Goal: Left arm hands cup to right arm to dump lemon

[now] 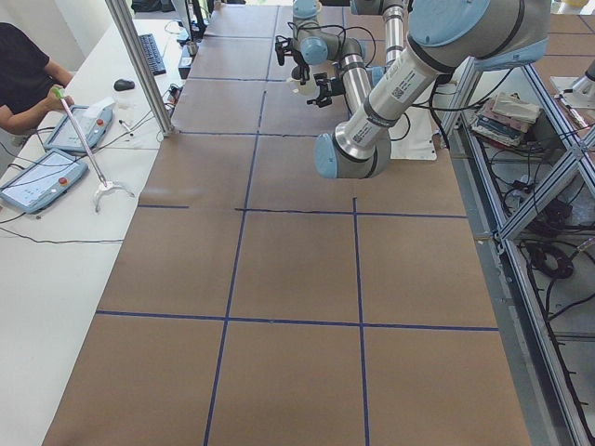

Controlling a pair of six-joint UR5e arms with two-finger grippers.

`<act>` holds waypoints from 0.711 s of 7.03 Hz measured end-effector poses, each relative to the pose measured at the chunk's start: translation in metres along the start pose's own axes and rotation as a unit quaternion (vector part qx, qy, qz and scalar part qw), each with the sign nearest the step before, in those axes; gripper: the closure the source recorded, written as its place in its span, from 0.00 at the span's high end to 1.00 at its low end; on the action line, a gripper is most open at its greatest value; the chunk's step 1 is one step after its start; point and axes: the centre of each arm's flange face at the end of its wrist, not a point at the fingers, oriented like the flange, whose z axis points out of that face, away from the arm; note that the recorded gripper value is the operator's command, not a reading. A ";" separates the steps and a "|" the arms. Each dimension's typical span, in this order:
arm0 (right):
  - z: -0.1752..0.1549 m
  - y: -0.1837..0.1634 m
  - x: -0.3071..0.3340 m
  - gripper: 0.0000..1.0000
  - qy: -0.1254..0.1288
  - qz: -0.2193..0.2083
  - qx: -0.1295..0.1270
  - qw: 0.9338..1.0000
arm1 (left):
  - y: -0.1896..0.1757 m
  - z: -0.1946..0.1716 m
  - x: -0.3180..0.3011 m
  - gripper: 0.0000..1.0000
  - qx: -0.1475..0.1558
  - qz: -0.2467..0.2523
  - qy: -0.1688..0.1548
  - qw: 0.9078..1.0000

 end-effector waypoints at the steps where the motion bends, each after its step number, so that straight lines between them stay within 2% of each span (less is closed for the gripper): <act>1: 0.000 -0.002 -0.001 1.00 -0.001 0.002 -0.001 1.000 | -0.015 -0.027 -0.001 0.00 0.017 -0.003 0.017 1.000; 3: 0.005 -0.032 0.002 1.00 -0.022 0.036 -0.014 0.999 | -0.045 -0.067 -0.032 0.00 0.048 -0.009 0.035 0.998; 4: 0.018 -0.045 0.012 1.00 -0.032 0.050 -0.027 0.998 | -0.057 -0.072 -0.059 0.00 0.058 0.001 0.029 0.998; 5: 0.039 -0.054 0.029 1.00 -0.041 0.057 -0.044 0.997 | -0.071 -0.072 -0.096 0.00 0.069 0.034 0.014 0.997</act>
